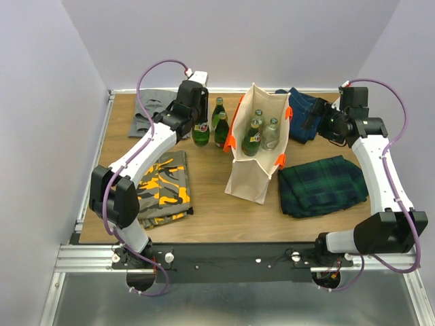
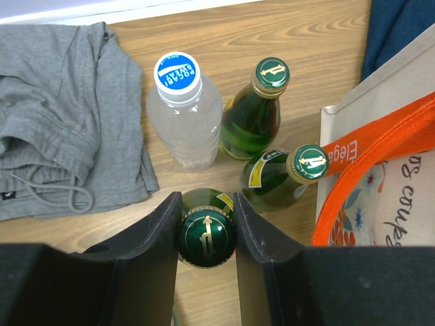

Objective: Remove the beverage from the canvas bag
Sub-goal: Place the drink at the center of the board.

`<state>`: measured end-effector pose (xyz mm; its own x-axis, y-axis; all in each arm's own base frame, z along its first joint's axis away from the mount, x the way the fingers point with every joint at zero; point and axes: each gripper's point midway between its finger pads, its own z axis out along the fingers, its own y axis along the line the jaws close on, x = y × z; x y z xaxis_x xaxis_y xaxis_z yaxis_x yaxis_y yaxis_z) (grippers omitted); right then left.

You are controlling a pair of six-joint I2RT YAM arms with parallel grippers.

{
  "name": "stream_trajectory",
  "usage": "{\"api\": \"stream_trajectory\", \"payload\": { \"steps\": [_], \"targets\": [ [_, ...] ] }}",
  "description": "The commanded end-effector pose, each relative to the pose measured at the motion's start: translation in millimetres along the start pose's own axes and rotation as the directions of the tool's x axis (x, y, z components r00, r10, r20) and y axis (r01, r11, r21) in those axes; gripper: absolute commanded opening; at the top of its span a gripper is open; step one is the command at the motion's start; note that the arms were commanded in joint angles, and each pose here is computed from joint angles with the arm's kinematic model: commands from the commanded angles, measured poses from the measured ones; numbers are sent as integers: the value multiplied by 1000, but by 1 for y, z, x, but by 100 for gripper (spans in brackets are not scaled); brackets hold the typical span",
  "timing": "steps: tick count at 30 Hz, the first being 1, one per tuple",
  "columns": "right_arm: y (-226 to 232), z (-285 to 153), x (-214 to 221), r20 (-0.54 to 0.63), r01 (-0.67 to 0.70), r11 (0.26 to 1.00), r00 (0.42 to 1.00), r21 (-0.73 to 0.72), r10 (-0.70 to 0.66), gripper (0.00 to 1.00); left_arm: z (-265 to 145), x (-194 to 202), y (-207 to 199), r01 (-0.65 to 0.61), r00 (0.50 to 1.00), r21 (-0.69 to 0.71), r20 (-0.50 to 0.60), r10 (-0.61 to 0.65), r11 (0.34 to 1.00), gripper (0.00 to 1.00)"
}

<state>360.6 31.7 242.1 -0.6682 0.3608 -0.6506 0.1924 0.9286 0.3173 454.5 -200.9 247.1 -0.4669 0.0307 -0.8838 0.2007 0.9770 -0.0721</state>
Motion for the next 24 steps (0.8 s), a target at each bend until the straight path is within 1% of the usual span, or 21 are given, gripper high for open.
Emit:
{"api": "stream_trajectory", "payload": {
  "steps": [1,9,14,24],
  "targets": [
    [0,-1,-9,22,7,1000,1000,7,-7,100,-9,-64,-1,90,965,19,245,-92,996,0],
    [-2,0,-7,16,8,1000,1000,14,-8,100,4,-52,0,114,951,17,288,-114,993,0],
    [-2,-1,-7,19,9,1000,1000,18,-10,100,10,-42,3,130,949,8,288,-127,991,0],
    [-2,1,-4,9,4,1000,1000,17,-4,100,20,-36,4,123,950,-2,291,-117,992,0]
  ]
}}
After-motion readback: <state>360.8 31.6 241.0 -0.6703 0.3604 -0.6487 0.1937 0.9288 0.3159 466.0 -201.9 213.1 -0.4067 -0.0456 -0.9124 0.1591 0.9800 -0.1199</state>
